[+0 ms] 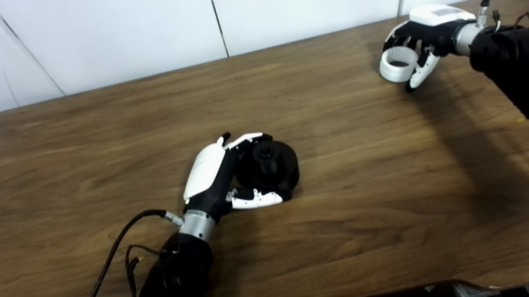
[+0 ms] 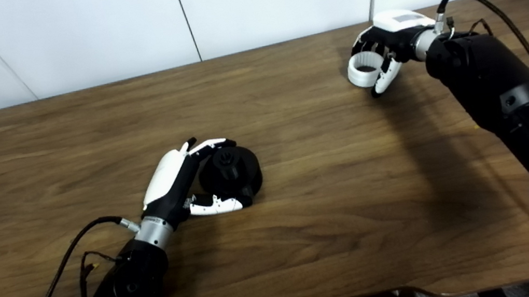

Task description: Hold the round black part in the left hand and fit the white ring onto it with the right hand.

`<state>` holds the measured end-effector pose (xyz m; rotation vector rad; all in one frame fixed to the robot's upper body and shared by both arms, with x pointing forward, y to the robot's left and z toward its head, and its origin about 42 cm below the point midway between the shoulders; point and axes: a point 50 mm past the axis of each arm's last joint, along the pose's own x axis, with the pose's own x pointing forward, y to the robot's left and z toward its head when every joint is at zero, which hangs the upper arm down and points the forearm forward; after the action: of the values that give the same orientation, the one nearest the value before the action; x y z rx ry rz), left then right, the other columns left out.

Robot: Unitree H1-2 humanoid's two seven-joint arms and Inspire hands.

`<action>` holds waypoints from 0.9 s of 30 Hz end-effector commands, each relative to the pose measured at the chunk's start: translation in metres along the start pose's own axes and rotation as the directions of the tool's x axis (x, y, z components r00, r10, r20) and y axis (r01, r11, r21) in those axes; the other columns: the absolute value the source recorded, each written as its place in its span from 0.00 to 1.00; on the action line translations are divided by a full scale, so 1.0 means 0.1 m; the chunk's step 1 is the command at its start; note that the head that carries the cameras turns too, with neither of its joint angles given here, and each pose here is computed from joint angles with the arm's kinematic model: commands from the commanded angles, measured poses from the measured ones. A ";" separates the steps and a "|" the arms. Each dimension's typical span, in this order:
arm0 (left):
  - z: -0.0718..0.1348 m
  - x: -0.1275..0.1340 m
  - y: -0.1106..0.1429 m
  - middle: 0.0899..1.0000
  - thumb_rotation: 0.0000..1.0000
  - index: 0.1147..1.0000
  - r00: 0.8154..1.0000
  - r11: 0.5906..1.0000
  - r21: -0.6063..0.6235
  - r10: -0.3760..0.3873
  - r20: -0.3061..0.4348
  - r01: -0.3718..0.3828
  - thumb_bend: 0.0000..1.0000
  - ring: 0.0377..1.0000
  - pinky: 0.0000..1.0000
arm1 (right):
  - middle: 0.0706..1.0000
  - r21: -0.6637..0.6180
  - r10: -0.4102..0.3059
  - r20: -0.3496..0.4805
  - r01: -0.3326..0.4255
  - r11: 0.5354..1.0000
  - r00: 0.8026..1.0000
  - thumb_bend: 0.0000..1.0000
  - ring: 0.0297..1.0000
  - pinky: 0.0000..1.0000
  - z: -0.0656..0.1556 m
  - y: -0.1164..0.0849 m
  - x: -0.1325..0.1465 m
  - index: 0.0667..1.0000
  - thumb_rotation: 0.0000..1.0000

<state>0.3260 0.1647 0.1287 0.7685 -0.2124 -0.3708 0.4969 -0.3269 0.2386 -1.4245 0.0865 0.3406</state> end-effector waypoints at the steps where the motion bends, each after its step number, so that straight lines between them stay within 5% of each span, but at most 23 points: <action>1: 0.06 0.05 0.11 0.73 0.28 0.73 0.999 1.000 0.013 0.018 0.030 -0.018 0.97 0.81 1.00 | 0.72 -0.001 -0.115 0.039 0.115 0.993 0.993 0.75 0.64 0.55 0.07 -0.36 0.00 0.72 0.10; 20: 0.06 0.02 0.09 0.73 0.29 0.73 0.999 1.000 0.016 0.021 0.027 -0.021 0.96 0.81 1.00 | 0.60 0.028 -0.132 0.060 0.130 0.991 0.989 0.74 0.55 0.49 0.10 -0.31 -0.05 0.59 0.00; 22: 0.06 0.02 0.08 0.73 0.29 0.74 1.000 1.000 0.014 0.017 0.022 -0.018 0.96 0.81 1.00 | 0.58 0.039 -0.143 0.073 0.141 0.989 0.987 0.57 0.53 0.48 0.10 -0.31 -0.05 0.49 0.10; 27: 0.07 0.02 0.07 0.73 0.30 0.75 1.000 1.000 0.014 0.013 0.020 -0.013 0.96 0.81 1.00 | 0.45 0.061 -0.166 0.093 0.161 0.985 0.982 0.53 0.49 0.44 0.08 -0.29 -0.05 0.46 0.00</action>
<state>0.3250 0.1646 0.1291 0.7719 -0.2077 -0.3725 0.4911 -0.3254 0.2384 -1.3630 0.0095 0.3191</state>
